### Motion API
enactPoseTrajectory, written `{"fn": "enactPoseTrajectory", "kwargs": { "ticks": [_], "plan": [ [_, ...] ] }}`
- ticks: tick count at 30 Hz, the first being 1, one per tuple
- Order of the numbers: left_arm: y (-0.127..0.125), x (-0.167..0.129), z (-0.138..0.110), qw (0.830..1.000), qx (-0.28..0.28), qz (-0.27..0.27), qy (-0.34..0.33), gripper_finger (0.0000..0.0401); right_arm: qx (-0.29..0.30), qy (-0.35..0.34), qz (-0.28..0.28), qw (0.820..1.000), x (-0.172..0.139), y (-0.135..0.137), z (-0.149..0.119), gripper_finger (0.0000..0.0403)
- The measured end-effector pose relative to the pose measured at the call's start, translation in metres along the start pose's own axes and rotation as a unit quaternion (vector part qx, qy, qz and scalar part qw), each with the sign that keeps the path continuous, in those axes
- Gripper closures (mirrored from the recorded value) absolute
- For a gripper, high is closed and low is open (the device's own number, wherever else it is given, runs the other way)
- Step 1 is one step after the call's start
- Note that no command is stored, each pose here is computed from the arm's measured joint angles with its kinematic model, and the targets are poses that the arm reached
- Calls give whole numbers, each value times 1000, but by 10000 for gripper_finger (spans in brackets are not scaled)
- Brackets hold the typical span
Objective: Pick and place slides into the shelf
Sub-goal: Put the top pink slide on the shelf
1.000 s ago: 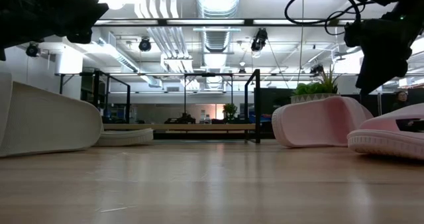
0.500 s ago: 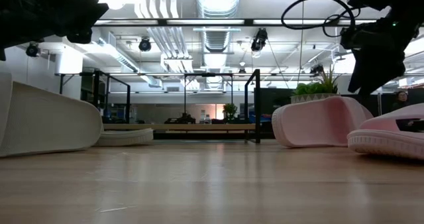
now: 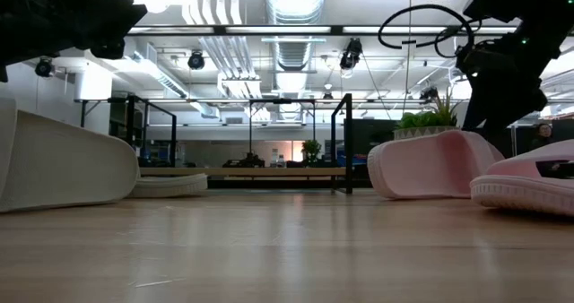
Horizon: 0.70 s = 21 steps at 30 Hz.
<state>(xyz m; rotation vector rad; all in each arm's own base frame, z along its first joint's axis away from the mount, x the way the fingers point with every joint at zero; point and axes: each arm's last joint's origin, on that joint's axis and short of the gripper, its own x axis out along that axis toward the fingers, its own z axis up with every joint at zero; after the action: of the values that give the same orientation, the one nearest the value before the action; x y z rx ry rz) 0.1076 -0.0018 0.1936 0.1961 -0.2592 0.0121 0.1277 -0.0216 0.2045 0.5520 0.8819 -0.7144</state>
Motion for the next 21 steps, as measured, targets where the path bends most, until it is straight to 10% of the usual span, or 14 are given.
{"fn": "enactPoseTrajectory", "kwargs": {
  "ticks": [21],
  "plan": [
    [0, 0, 0, 1000, 0, 0, -1, 250, 6, 17, 74, 997, 15, 7, -5, 130]
  ]
}}
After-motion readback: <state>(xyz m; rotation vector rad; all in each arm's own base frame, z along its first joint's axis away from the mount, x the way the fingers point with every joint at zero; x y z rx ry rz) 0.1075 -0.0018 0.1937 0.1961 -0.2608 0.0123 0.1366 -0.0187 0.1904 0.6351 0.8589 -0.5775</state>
